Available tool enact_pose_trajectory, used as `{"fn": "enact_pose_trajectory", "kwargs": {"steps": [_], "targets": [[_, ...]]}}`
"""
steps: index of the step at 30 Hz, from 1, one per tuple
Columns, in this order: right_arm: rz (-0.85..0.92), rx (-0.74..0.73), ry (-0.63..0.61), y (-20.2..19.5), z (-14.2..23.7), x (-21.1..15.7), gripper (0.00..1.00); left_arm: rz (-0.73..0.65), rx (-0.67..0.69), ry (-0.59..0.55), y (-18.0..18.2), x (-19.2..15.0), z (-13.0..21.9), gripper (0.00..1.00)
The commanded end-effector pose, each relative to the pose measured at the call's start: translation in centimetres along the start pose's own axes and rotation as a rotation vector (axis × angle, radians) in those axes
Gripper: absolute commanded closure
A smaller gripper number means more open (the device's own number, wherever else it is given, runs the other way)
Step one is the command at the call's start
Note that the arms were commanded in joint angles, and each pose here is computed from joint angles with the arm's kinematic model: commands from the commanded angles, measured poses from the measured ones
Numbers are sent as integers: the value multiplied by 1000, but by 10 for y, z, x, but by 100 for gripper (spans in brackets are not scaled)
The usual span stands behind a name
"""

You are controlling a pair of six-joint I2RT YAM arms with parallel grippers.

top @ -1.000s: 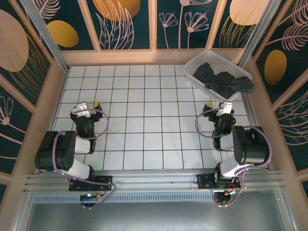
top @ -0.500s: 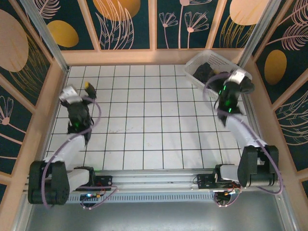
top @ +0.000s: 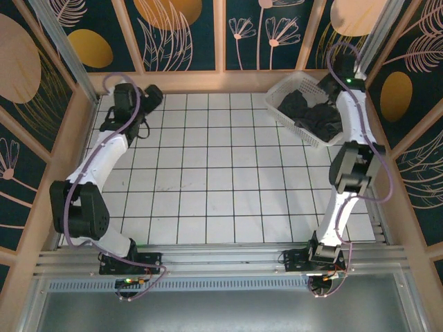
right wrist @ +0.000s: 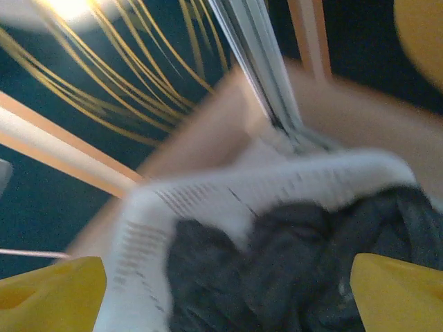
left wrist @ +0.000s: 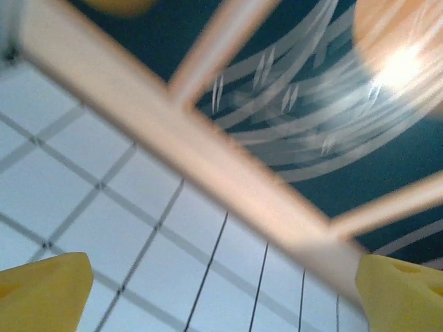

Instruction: Fold and stack the t-shirts

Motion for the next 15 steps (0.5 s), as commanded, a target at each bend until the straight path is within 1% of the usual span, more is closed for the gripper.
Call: {"fn": "enact_pose_trajectory", "kwargs": {"steps": [1, 5, 10, 13, 14, 15], "targets": [[24, -118, 181, -15, -12, -32, 9, -93, -148, 128, -40, -19, 11, 11], [18, -155, 253, -11, -53, -54, 10, -122, -204, 197, -56, -45, 12, 14], [-11, -187, 317, -7, -97, -87, 13, -112, -243, 230, -66, -56, 12, 17], [-39, -199, 346, -8, -116, -101, 22, -115, -256, 232, -70, -56, 13, 20], [-48, -199, 346, -8, -119, -102, 28, -114, -258, 230, -71, -54, 14, 21], [-53, -197, 342, -7, -121, -102, 37, -116, -260, 228, -73, -53, 15, 22]]}}
Point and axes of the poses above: each hand's point on the last joint's axis, 136 mm out from that joint toward the fingers, its own z axis back along the fingers, its own y axis along the line the jaws close on, x = y × z, the point moved 6 cm from there along z, back along the fingers, and after that the axes turned 1 degree about z, right-handed, at the moved point
